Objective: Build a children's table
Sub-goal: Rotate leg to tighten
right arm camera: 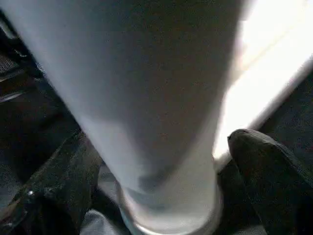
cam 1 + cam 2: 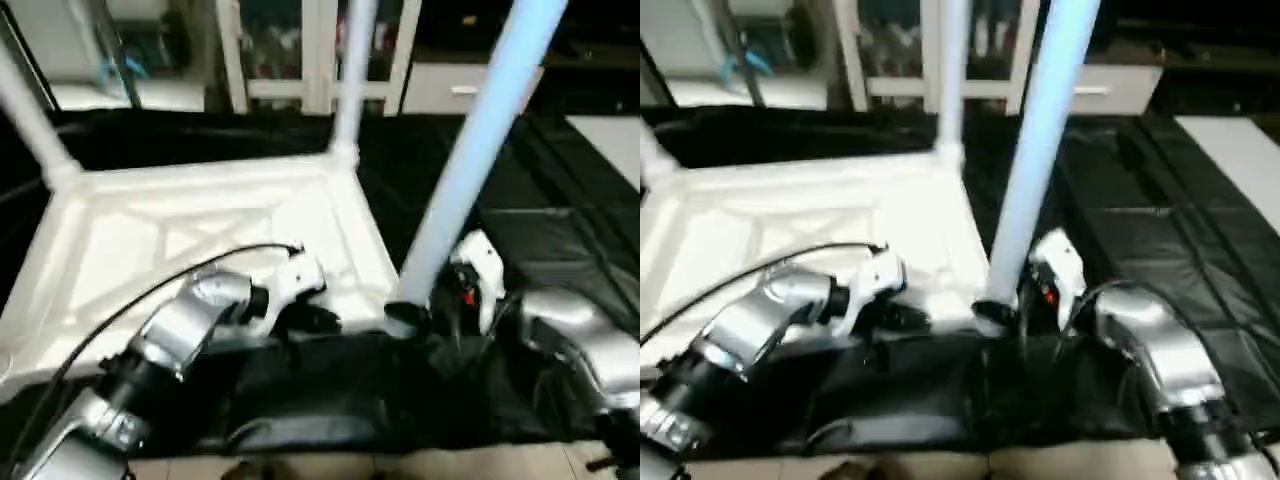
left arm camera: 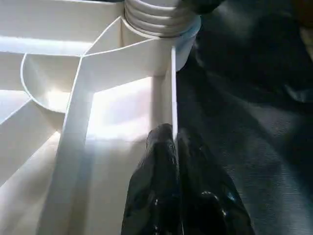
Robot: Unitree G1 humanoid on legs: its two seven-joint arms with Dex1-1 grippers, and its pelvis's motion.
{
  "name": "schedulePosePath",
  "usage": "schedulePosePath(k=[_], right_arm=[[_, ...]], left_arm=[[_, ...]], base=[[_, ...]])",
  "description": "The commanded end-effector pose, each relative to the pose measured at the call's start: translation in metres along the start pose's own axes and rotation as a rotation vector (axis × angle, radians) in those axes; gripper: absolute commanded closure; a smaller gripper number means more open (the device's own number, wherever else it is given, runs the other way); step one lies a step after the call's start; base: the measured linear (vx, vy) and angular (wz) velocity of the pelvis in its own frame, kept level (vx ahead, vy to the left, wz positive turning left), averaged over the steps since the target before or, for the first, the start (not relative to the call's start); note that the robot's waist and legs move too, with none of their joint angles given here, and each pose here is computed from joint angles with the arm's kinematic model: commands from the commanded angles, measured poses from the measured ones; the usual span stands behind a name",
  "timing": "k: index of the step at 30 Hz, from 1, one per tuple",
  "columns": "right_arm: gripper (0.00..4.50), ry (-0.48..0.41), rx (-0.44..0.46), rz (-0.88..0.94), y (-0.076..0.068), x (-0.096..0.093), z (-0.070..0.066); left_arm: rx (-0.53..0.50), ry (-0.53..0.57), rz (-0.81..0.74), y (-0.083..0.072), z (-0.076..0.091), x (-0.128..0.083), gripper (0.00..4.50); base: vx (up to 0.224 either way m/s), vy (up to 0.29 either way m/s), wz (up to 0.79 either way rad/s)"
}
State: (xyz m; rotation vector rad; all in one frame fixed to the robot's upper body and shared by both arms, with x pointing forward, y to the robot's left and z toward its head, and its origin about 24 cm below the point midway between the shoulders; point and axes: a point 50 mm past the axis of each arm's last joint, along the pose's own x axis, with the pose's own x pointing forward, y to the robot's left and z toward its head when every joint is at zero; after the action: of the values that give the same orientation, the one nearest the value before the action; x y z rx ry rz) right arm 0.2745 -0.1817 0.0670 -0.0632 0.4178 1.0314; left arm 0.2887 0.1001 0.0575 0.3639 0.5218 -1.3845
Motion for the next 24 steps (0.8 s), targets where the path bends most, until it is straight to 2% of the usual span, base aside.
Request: schedulePosePath(k=[1,4,8,9,16,17,24], right_arm=[[0.22,0.031,-0.037,0.062,0.0048,-0.0033,0.0037],[0.22,0.038,-0.041,0.068,0.0050,-0.0038,0.0037],[0.47,0.046,-0.043,0.097,0.0060,-0.0052,0.0047],[0.65,0.046,-0.043,0.100,0.0061,-0.0053,0.0049],[1.06,0.059,-0.041,0.112,0.0064,-0.0064,0.0028],[1.31,0.064,-0.038,0.115,0.0066,-0.0065,0.0019],[1.81,0.061,-0.025,0.109,0.0060,-0.0043,-0.0001]], left_arm=[[0.028,0.000,-0.046,-0.0053,0.0040,0.0043,4.50],[0.028,0.001,-0.042,-0.0048,0.0040,0.0038,4.50],[0.027,0.007,-0.044,-0.0049,0.0036,0.0008,4.50],[0.026,0.008,-0.044,-0.0049,0.0034,0.0004,4.50],[0.021,0.016,-0.045,-0.0052,0.0026,-0.0001,4.50],[0.020,0.017,-0.048,-0.0056,0.0026,0.0002,4.50],[0.019,0.018,-0.057,-0.0066,0.0027,0.0004,4.50]], base=[[0.000,0.000,0.00],[0.000,0.000,0.00],[0.000,0.000,0.00],[0.000,0.000,0.00],[0.000,0.000,0.00],[0.000,0.000,0.00],[0.000,0.000,0.00]])
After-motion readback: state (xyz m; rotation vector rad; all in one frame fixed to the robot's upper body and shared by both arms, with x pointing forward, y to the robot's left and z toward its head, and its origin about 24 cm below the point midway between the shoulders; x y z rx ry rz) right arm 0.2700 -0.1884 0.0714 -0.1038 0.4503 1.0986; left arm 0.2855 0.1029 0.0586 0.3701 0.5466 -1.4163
